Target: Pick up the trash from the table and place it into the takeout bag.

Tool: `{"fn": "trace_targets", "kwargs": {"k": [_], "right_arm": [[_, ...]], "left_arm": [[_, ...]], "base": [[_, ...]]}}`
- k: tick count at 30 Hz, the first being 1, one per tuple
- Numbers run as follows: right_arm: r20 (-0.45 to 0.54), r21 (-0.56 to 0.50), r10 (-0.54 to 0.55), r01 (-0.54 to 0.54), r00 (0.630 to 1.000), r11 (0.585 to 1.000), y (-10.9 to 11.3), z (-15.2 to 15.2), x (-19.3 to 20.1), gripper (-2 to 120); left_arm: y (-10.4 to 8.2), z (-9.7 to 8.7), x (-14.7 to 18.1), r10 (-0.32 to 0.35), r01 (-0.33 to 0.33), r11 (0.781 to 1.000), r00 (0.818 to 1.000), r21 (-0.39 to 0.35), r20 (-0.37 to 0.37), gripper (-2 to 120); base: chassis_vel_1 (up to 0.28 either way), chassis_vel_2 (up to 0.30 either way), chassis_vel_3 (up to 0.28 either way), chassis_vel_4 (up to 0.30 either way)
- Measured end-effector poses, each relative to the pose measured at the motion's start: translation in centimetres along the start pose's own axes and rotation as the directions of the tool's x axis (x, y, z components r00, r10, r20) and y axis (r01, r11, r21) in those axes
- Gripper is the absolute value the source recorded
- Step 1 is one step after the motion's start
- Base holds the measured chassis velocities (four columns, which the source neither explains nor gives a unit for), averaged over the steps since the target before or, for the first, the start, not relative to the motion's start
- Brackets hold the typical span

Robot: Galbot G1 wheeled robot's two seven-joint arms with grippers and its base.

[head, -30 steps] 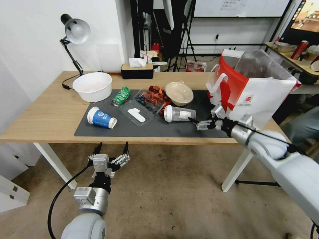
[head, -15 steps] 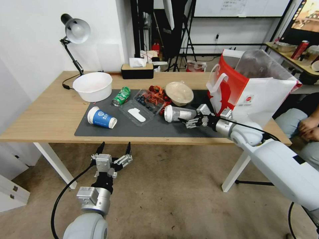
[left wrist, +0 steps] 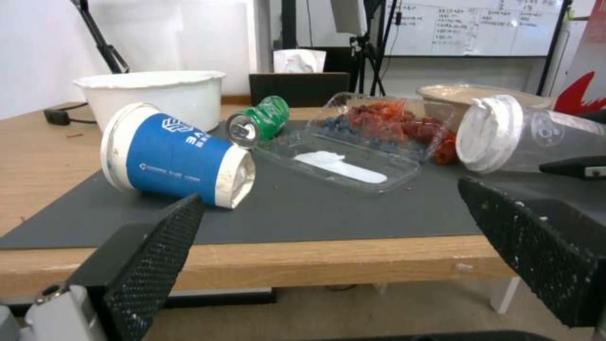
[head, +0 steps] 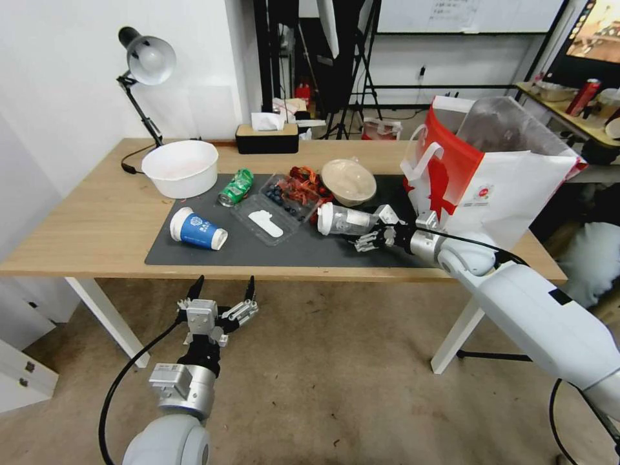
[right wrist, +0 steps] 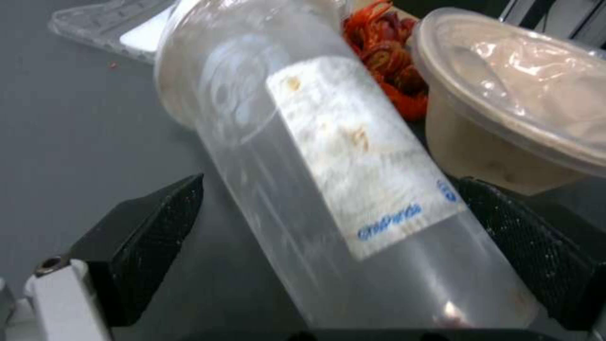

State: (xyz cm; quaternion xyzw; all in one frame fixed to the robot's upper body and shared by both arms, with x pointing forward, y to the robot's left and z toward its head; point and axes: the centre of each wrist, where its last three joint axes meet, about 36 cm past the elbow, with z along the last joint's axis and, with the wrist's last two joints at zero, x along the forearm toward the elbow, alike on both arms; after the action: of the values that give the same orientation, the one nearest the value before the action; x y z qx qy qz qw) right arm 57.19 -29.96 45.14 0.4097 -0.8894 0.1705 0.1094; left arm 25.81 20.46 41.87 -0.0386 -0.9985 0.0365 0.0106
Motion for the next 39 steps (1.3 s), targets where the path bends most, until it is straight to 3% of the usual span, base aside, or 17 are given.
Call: {"fn": "trace_targets", "kwargs": {"k": [10,13,25,39], "right_arm": [[-0.005,0.007,-0.007,0.007,1.0,1.0,0.4,0.3,0.9,100],[-0.005,0.009,-0.004,0.004,1.0,1.0,0.3,0.4,1.4,95],[-0.013,0.013,-0.013,0.013,1.0,1.0,0.9,0.8,2.1,53],[0.048,0.005,-0.012,0.012,0.999,1.0,1.5,-0.2,4.4,53]], "left_arm": [[0.0,-0.1,0.1,0.001,-0.001,1.0,1.0,-0.002,0.004,100],[-0.1,-0.1,0.1,0.001,-0.001,1.0,1.0,-0.002,0.005,100],[-0.3,-0.1,0.1,0.003,-0.003,1.0,1.0,-0.001,0.004,100],[-0.3,-0.1,0.2,-0.001,0.001,1.0,1.0,-0.002,0.004,100]], "base": [[0.0,0.0,0.0,0.0],[0.0,0.0,0.0,0.0],[0.0,0.0,0.0,0.0],[0.0,0.0,0.0,0.0]]}}
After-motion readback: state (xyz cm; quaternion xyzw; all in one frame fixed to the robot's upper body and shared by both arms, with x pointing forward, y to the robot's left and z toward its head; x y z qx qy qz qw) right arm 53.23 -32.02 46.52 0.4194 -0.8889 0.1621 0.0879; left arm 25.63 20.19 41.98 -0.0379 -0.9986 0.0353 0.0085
